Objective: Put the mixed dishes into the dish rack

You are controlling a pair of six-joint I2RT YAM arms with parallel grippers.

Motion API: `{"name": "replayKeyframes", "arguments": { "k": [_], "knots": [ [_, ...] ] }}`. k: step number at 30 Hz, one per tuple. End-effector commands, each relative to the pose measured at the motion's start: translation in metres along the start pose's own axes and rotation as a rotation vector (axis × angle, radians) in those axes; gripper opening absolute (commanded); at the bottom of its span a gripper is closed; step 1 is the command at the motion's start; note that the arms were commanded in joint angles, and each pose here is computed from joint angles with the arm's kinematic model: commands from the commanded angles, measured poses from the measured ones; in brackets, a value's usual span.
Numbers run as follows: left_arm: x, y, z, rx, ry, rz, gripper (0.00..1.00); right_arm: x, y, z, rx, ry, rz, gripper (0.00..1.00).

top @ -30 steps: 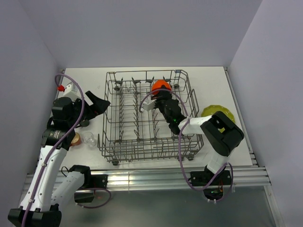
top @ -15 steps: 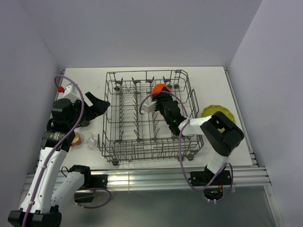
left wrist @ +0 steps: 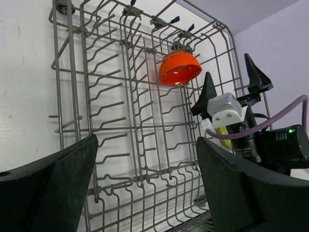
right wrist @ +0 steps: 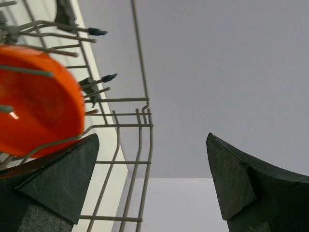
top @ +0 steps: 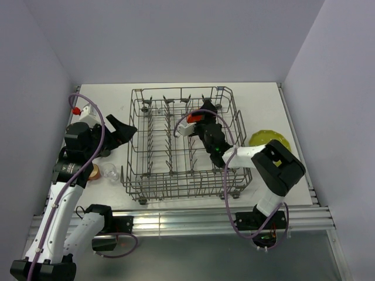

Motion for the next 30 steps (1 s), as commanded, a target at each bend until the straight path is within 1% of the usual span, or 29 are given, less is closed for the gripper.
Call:
{"name": "replayKeyframes", "arguments": {
  "k": [1, 8, 13, 15, 16, 17, 18, 19, 20, 21, 22, 23, 24, 25, 26, 27, 28, 29, 30],
  "knots": [
    [0.01, -0.007, 0.002, -0.038, -0.045, -0.004, 0.9, 0.024, -0.057, 0.004, -0.164, -0.054, -0.148, 1.0],
    [0.011, -0.008, 0.002, -0.033, -0.041, 0.001, 0.9, 0.045, -0.092, 0.014, -0.189, -0.058, -0.273, 1.0],
    [0.018, -0.012, 0.008, -0.028, -0.045, -0.002, 0.89, 0.048, -0.119, 0.027, -0.258, 0.024, -0.389, 1.0],
    [0.02, -0.013, 0.01, -0.025, -0.045, 0.002, 0.89, 0.052, -0.124, 0.032, -0.277, 0.037, -0.47, 1.0],
    [0.021, -0.014, 0.011, -0.026, -0.048, 0.002, 0.89, 0.049, -0.127, 0.035, -0.297, 0.076, -0.513, 1.0],
    [0.023, -0.016, 0.013, -0.029, -0.046, 0.002, 0.89, 0.053, -0.131, 0.035, -0.279, 0.1, -0.593, 1.0],
    [0.023, -0.017, 0.014, -0.031, -0.047, 0.006, 0.89, 0.056, -0.133, 0.036, -0.264, 0.128, -0.63, 1.0],
    [0.025, -0.018, 0.015, -0.032, -0.05, 0.007, 0.89, 0.059, -0.153, 0.038, -0.306, 0.162, -0.705, 1.0],
    [0.024, -0.018, 0.016, -0.032, -0.045, 0.011, 0.88, 0.056, -0.144, 0.038, -0.276, 0.224, -0.769, 1.0],
    [0.024, -0.019, 0.017, -0.033, -0.041, 0.018, 0.88, 0.056, -0.146, 0.039, -0.284, 0.263, -0.802, 1.0],
    [0.025, -0.02, 0.017, -0.036, -0.044, 0.02, 0.88, 0.06, -0.166, 0.041, -0.326, 0.276, -0.869, 1.0],
    [0.024, -0.02, 0.018, -0.039, -0.038, 0.029, 0.89, 0.053, -0.153, 0.044, -0.319, 0.367, -0.898, 1.0],
    [0.023, -0.022, 0.018, -0.05, -0.032, 0.034, 0.89, 0.053, -0.152, 0.046, -0.31, 0.396, -0.917, 1.0],
    [0.023, -0.023, 0.019, -0.056, -0.028, 0.039, 0.89, 0.056, -0.161, 0.047, -0.313, 0.405, -0.959, 1.0],
    [0.023, -0.024, 0.019, -0.06, -0.024, 0.044, 0.89, 0.054, -0.149, 0.051, -0.271, 0.442, -0.974, 1.0],
    [0.022, -0.025, 0.019, -0.064, -0.019, 0.054, 0.89, 0.053, -0.149, 0.054, -0.265, 0.445, -0.993, 1.0],
    [0.024, -0.027, 0.021, -0.068, -0.022, 0.057, 0.89, 0.053, -0.147, 0.057, -0.25, 0.442, -1.018, 1.0],
    [0.023, -0.028, 0.022, -0.069, -0.021, 0.066, 0.89, 0.054, -0.149, 0.064, -0.236, 0.426, -1.077, 1.0],
    [0.023, -0.028, 0.023, -0.069, -0.02, 0.069, 0.89, 0.058, -0.148, 0.066, -0.195, 0.396, -1.109, 1.0]
  ]
}}
Point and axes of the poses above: each gripper's point midway between its finger pads, its own z axis back along the fingers, its own y axis along the line the jaws close on, x = y × z, the point moved 4 cm from there along z, back along the fingers, and after that the axes turned 11 degrees about -z, right-handed, at the moved point
